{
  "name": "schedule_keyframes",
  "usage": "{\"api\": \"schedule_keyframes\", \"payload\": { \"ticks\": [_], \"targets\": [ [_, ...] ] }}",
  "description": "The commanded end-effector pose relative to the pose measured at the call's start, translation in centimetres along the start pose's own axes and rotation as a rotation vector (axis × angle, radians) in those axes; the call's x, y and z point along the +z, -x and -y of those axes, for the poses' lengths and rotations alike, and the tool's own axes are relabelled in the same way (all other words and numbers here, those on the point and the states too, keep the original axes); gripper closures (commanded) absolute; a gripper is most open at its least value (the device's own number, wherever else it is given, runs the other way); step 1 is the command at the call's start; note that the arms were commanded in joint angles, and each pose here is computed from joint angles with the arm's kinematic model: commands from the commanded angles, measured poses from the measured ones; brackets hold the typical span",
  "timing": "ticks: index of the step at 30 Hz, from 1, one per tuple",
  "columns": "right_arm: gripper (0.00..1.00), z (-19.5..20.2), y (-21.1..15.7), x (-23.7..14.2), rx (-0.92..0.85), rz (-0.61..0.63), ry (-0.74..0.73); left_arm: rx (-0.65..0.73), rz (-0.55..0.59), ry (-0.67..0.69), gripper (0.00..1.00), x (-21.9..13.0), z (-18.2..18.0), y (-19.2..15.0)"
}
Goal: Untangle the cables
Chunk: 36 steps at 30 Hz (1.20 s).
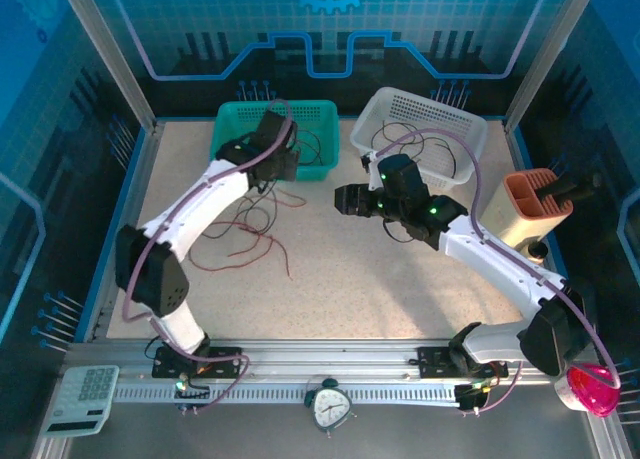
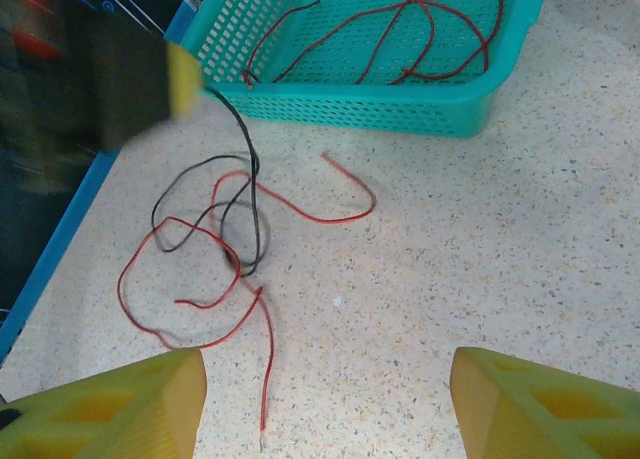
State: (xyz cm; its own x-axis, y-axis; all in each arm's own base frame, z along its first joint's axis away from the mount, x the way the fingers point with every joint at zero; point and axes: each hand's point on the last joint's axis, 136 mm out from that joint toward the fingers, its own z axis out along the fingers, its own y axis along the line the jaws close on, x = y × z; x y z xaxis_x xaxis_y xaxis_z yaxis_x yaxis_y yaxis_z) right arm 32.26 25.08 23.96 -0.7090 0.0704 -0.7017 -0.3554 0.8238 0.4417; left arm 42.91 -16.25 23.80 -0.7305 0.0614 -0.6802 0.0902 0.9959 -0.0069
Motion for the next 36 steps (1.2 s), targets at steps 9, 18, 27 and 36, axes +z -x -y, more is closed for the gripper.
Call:
{"api": "schedule_keyframes", "payload": {
  "ticks": [9,18,27,36],
  "targets": [
    [0.33,-1.5,2.0,-0.7,-0.053,0.04,0.02,-0.091,0.233,-0.308,1.0,-13.1,3.1,7.2],
    [0.33,-1.6,3.0,-1.4,-0.065,0.064,0.018,-0.164,0.435,-0.489,1.0,-21.4,4.1,11.7],
    [0.33,-1.7,4.2,-2.0,-0.071,0.093,0.022,-0.189,0.58,-0.639,1.0,-27.6,5.2,15.5],
    [0.31,-1.7,5.3,-2.8,-0.087,0.12,0.033,-0.205,0.614,-0.734,1.0,-29.7,6.4,17.6]
  ]
}}
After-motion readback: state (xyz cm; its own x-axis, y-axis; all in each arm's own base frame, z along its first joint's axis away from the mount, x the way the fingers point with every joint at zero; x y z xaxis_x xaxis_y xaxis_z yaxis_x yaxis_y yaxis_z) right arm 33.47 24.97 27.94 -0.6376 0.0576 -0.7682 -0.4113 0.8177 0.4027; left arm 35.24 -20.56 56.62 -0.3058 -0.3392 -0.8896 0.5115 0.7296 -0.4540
